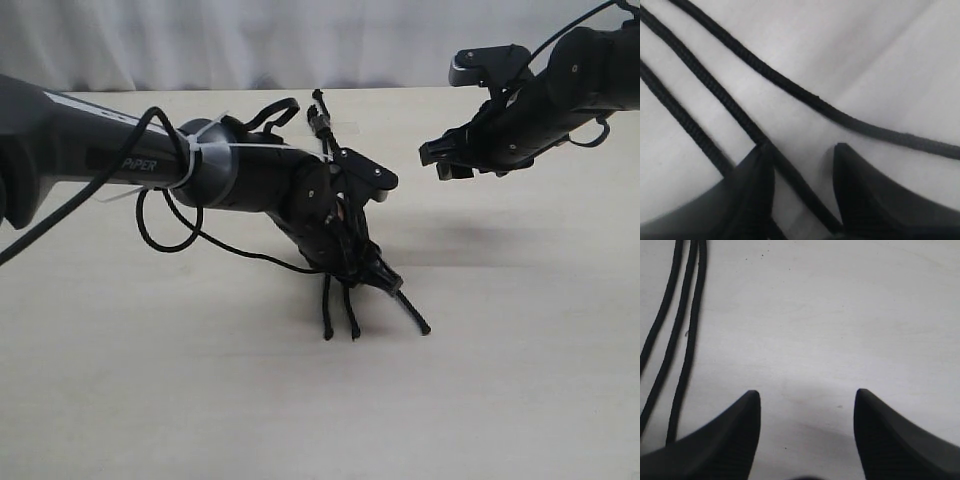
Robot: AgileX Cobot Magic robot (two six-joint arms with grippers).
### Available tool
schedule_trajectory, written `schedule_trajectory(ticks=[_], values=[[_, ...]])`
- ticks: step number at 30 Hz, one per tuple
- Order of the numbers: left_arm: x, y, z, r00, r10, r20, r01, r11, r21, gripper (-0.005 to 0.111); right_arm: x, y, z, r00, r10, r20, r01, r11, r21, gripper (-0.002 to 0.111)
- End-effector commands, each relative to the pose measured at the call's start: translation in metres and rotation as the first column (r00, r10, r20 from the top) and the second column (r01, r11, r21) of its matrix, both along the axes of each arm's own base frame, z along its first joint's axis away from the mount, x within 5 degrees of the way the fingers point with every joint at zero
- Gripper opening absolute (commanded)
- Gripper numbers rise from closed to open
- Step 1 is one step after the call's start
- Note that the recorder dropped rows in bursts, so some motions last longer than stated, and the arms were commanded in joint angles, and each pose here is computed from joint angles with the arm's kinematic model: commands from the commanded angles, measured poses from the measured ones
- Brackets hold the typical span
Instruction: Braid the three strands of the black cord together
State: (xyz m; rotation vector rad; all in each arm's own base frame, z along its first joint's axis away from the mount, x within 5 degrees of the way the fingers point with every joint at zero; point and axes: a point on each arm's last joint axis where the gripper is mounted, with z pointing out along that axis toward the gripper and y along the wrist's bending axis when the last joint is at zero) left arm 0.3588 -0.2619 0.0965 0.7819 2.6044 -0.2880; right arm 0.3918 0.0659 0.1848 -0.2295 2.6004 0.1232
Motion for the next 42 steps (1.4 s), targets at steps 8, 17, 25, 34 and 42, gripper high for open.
schedule_trajectory(ticks=[8, 17, 25, 34, 42], values=[[-0.002, 0.001, -0.003, 0.999, 0.000, -0.041, 0.001, 1.000, 0.017, 0.022, 0.002, 0.000, 0.001, 1.000, -0.002, 0.013, 0.002, 1.000, 0.002, 0.053], [0.004, 0.008, 0.037, 0.995, -0.055, 0.083, 0.053, 0.998, 0.030, 0.000, 0.002, 0.000, 0.001, 1.000, -0.002, 0.013, 0.002, 1.000, 0.002, 0.053], [0.028, 0.071, 0.085, 0.990, 0.029, 0.141, -0.042, 0.995, 0.091, 0.000, 0.002, 0.000, 0.001, 1.000, -0.002, 0.013, 0.002, 1.000, 0.002, 0.053], [0.046, 0.152, 0.053, 0.972, 0.226, -0.058, -0.211, 0.958, 0.193, 0.000, 0.002, 0.000, -0.002, 1.000, -0.002, 0.005, 0.002, 1.000, 0.000, 0.053], [0.047, 0.157, 0.022, 0.961, 0.241, -0.139, -0.204, 0.950, 0.235, 0.000, 0.002, 0.000, -0.002, 1.000, -0.002, 0.005, 0.002, 1.000, 0.000, 0.053]])
